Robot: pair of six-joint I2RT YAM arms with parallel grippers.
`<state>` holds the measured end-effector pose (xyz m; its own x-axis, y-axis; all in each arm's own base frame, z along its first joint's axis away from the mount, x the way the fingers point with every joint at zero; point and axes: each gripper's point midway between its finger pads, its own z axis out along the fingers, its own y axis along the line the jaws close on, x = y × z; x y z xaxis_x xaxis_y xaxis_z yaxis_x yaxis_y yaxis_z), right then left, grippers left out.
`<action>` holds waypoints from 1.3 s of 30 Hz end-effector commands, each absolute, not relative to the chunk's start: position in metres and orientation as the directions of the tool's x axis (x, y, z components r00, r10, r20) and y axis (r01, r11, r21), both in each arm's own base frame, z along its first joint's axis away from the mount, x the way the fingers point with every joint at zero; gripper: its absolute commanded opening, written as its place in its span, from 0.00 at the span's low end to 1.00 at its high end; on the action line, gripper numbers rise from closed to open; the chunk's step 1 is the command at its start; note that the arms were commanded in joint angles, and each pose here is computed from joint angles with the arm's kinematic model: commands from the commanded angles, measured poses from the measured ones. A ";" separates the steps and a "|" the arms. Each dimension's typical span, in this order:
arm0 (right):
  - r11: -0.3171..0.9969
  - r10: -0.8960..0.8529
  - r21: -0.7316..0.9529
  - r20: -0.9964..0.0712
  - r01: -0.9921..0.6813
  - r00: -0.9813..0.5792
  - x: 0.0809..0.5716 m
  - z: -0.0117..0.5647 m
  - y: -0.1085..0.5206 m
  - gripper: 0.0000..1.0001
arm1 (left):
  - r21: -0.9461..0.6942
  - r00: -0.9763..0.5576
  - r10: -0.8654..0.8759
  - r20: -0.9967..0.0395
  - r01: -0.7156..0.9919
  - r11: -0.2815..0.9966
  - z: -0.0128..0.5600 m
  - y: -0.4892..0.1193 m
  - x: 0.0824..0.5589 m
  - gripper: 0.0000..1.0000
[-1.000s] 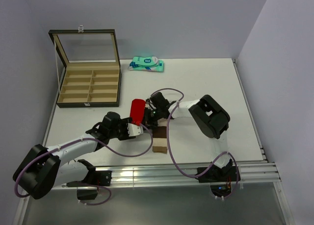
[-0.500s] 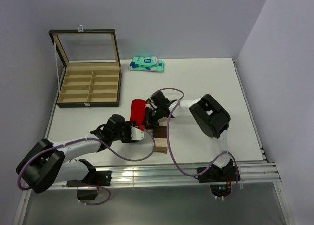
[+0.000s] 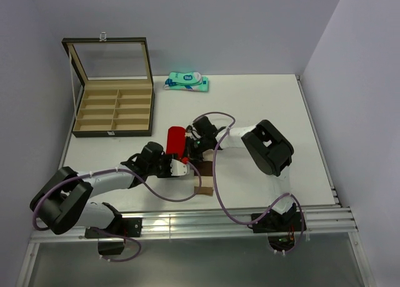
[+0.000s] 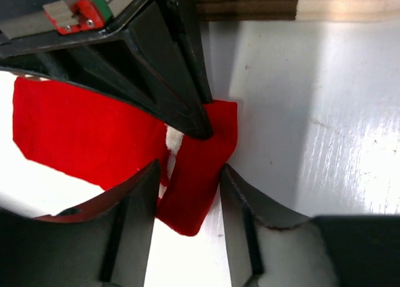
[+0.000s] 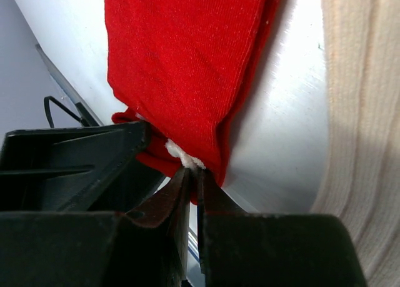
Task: Roll the socks
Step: Roll the sock at the center of the board.
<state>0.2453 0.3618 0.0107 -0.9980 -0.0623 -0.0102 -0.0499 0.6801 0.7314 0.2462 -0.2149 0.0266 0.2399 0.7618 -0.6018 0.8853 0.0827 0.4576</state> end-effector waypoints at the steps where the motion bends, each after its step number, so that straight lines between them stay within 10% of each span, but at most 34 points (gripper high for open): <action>1: 0.895 -0.026 0.445 0.110 0.025 -0.994 0.212 -0.067 0.290 0.00 | 0.387 0.224 0.766 -0.602 0.922 0.035 0.014 -0.216 0.234 0.48; 11: 0.885 -0.006 0.465 0.044 0.015 -0.999 0.220 -0.058 0.291 0.02 | 0.114 0.041 0.745 -0.666 0.992 0.047 0.016 -0.211 0.225 0.21; 21: 0.885 0.060 0.456 -0.302 -0.089 -0.951 0.253 -0.014 0.280 0.48 | -0.241 -0.173 0.742 -0.648 0.970 0.015 0.020 -0.189 0.210 0.10; 31: 0.825 0.080 0.441 -0.709 -0.352 -0.700 0.265 0.068 0.301 0.45 | -0.579 -0.347 0.754 -0.557 0.813 -0.054 0.024 -0.169 0.183 0.04; 39: 0.697 -0.036 0.368 -0.839 -0.616 -0.543 0.224 0.095 0.360 0.39 | -0.679 -0.447 0.743 -0.499 0.734 -0.015 0.027 -0.166 0.190 0.04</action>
